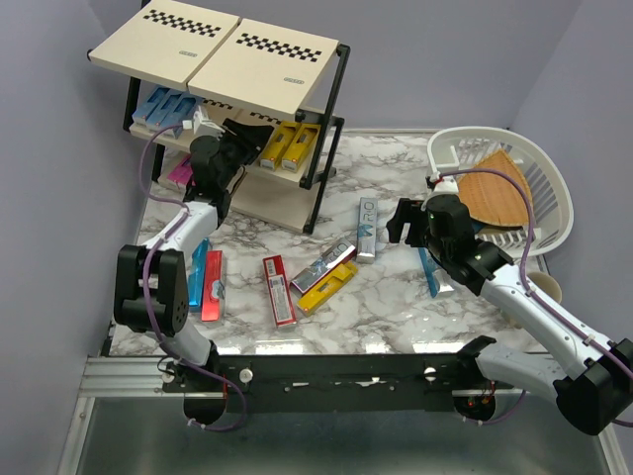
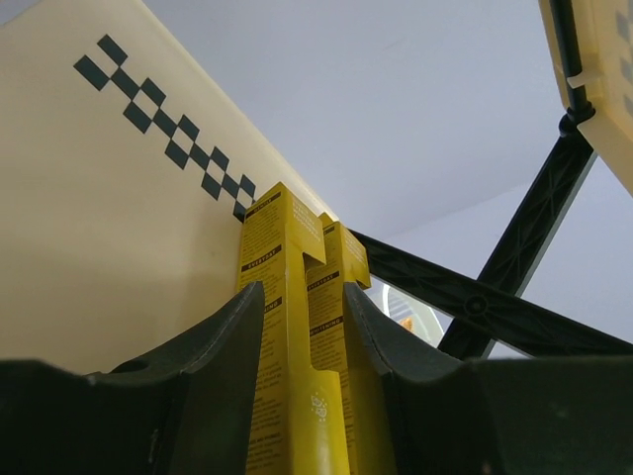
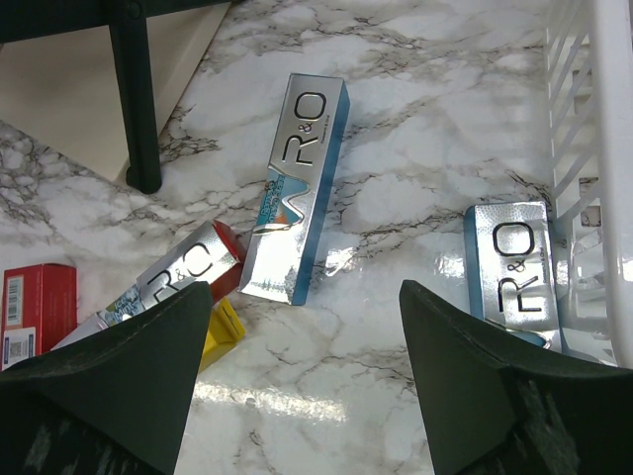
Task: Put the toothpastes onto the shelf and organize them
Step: Adjust the toothpaste on the shelf.
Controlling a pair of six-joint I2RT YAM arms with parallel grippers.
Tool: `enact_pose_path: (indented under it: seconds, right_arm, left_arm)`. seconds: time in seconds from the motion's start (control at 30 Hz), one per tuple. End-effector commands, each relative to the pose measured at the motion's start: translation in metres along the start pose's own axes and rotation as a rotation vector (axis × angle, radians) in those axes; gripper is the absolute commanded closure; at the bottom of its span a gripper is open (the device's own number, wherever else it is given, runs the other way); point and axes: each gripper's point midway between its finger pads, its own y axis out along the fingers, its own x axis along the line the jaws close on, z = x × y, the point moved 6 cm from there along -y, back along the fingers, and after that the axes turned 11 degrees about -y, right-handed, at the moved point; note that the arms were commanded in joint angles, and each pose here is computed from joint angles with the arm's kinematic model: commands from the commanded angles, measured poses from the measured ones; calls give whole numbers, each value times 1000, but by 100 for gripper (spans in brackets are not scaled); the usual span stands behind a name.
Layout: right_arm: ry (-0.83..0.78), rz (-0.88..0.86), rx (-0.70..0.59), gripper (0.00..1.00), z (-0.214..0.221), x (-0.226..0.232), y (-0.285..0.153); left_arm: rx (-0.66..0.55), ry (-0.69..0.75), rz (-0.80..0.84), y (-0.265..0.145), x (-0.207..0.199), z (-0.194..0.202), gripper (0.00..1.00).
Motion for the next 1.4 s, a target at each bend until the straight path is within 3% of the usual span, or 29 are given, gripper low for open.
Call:
enact_pose_path:
  seconds: [0.0,1.37]
  right_arm:
    - [-8,19,-5,15,-1,-3,1]
    - [-14,18,-5,15,-3,-3,1]
  left_arm:
    - [37,-10,-7,7,0,9,54]
    - [166,43,3,41,8,29,55]
